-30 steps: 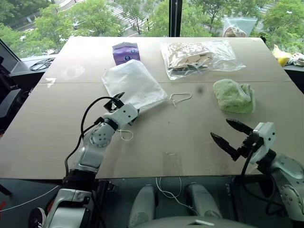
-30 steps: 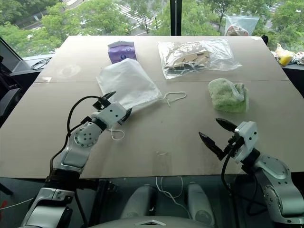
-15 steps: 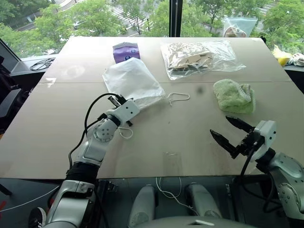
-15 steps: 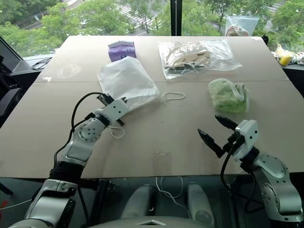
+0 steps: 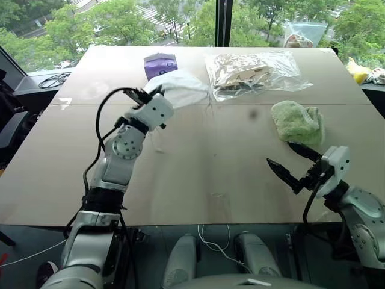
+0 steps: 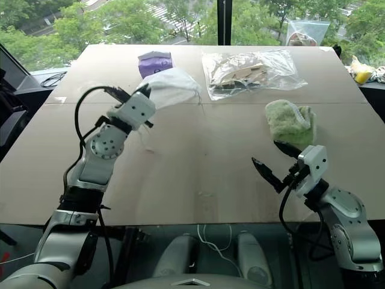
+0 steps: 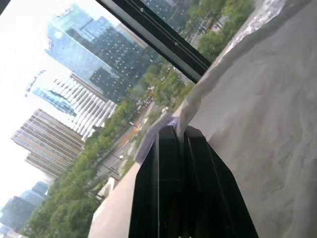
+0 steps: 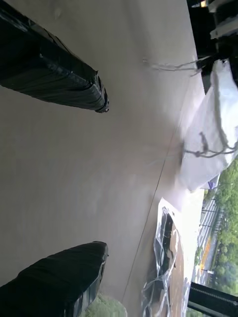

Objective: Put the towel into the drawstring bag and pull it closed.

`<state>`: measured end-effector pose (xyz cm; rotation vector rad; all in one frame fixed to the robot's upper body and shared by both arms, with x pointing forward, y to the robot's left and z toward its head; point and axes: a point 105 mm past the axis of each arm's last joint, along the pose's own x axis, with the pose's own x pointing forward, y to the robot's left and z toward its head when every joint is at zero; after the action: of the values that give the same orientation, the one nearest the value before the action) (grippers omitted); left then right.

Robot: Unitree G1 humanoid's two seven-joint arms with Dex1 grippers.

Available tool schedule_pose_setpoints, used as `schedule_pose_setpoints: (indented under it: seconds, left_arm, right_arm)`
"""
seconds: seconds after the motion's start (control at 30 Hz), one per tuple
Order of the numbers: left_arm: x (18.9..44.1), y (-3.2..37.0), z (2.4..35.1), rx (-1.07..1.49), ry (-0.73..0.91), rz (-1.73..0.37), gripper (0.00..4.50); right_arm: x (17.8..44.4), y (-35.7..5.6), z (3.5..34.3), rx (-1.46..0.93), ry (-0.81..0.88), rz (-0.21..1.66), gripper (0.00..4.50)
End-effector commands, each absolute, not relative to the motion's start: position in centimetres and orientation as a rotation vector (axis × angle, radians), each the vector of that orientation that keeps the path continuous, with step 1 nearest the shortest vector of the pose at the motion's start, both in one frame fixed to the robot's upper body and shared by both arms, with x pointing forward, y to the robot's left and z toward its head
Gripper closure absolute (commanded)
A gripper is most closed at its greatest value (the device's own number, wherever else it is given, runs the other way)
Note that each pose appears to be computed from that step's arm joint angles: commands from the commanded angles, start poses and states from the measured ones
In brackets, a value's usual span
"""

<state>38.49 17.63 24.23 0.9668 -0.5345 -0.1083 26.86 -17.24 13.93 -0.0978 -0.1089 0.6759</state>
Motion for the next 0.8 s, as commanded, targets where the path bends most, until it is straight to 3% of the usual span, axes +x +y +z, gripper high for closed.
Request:
schedule_pose_setpoints:
  seconds: [0.03,0.1,0.17,0.23,0.37,0.57,0.8]
  left_arm:
    - [39.2,16.9,20.6,1.002,-0.387,-0.204,4.43]
    - [39.1,16.7,18.8,0.963,-0.343,-0.224,4.43]
    - [38.6,16.5,22.9,0.959,-0.491,-0.131,4.43]
    - [39.0,16.3,24.6,0.960,-0.517,-0.104,4.43]
    - [40.0,16.0,23.2,0.922,-0.448,-0.149,4.43]
    - [40.3,14.9,22.8,0.886,-0.439,-0.180,4.43]
    - [40.3,14.8,22.6,0.870,-0.434,-0.181,4.43]
  right_arm:
    - [29.0,-19.7,15.4,-0.172,-0.145,0.475,0.00]
    - [30.0,-20.5,15.5,-0.179,-0.127,0.390,0.00]
    - [31.1,-21.7,15.9,-0.226,-0.102,0.302,0.00]
    - [31.9,-22.3,16.2,-0.238,-0.067,0.274,0.00]
    - [34.4,-22.5,17.6,-0.167,-0.073,0.219,0.00]
    - [39.6,-25.1,17.9,-0.005,0.004,-0.034,0.00]
    - [41.6,-27.4,11.8,-0.008,0.267,-0.151,0.00]
